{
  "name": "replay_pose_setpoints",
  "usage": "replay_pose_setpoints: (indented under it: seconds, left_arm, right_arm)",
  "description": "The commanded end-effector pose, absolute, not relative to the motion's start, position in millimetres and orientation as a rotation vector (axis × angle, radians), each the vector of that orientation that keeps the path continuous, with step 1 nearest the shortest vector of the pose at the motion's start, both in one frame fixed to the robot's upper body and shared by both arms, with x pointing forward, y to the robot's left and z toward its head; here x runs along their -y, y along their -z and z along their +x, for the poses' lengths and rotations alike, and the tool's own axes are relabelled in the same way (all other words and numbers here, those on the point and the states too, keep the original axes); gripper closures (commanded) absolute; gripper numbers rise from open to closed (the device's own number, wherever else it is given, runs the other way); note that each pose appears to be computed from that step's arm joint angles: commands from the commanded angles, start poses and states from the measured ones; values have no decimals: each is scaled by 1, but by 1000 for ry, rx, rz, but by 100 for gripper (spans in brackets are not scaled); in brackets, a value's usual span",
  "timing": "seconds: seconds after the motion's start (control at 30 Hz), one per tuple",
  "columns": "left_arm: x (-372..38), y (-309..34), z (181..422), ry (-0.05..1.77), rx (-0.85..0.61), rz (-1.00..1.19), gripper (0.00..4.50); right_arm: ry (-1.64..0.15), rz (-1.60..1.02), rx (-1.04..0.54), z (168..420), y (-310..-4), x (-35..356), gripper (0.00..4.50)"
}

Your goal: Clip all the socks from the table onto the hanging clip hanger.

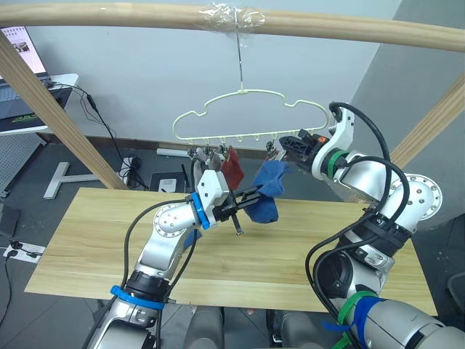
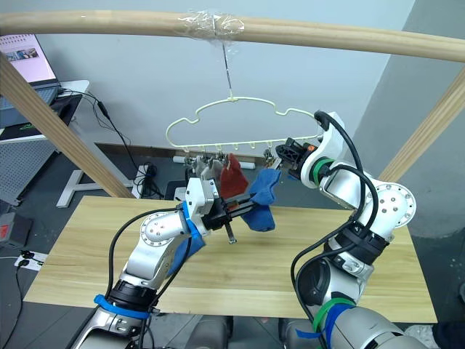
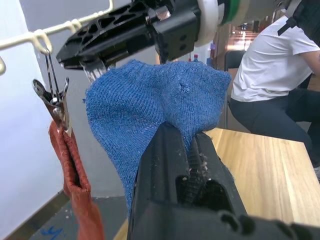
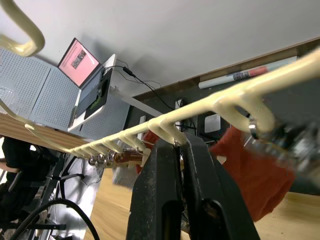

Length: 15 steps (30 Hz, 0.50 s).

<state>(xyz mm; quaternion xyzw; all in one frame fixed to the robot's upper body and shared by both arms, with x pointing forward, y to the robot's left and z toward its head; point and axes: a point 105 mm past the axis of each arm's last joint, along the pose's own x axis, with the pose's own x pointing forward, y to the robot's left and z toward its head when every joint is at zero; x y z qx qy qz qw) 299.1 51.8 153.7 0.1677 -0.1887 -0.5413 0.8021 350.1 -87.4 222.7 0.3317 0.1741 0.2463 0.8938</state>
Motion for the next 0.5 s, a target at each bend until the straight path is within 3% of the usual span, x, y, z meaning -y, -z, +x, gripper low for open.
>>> replay_pose_setpoints:
  seconds: [0.03, 0.5]
  left_arm:
    - [-49, -159, 290, 1194, 437, 346, 449]
    - [-53, -147, 291, 1188, 412, 340, 449]
  right_arm:
    - [-524, 755, -399, 347, -216, 78, 450]
    - [-555, 767, -400, 344, -227, 74, 450]
